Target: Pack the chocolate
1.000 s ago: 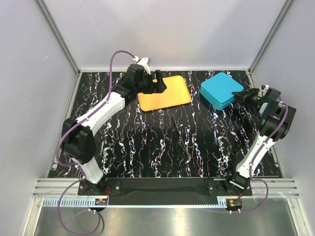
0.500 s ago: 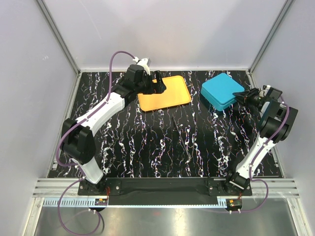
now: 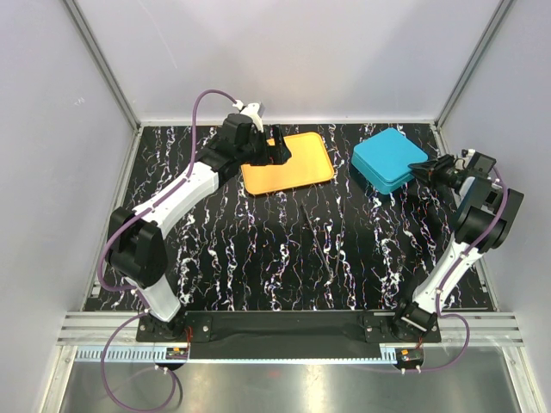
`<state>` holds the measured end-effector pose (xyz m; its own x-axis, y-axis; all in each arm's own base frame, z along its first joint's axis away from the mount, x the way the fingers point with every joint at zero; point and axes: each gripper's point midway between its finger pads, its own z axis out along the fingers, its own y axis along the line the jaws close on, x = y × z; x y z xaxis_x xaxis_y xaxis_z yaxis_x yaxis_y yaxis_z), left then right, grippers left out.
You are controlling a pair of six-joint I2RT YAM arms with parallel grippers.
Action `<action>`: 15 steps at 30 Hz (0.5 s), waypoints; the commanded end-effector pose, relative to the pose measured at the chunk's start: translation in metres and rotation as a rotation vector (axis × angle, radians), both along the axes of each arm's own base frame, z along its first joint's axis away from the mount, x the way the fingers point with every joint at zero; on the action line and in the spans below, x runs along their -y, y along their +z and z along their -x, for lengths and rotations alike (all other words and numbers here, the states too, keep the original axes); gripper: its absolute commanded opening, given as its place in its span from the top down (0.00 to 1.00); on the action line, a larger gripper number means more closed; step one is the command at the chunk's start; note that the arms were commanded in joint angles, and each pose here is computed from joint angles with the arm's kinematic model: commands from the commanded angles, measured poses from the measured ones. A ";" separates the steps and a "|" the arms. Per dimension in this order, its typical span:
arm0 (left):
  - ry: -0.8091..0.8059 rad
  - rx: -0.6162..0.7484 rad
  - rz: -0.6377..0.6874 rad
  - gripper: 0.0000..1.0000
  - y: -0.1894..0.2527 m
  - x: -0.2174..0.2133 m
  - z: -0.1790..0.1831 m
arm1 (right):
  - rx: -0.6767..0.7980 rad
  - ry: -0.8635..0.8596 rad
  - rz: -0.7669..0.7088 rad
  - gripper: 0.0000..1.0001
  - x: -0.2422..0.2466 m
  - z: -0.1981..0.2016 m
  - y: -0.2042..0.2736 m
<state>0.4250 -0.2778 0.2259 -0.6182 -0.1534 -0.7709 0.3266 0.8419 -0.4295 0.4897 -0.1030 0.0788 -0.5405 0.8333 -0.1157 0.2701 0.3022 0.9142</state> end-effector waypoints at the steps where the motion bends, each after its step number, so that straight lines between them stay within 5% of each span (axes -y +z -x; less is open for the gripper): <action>1: 0.006 0.080 0.029 0.02 0.031 -0.001 0.001 | 0.007 -0.058 0.087 0.67 0.023 0.002 0.016; 15: 0.005 0.086 0.028 0.02 0.034 0.000 0.004 | -0.120 -0.073 0.192 0.67 0.033 0.017 0.011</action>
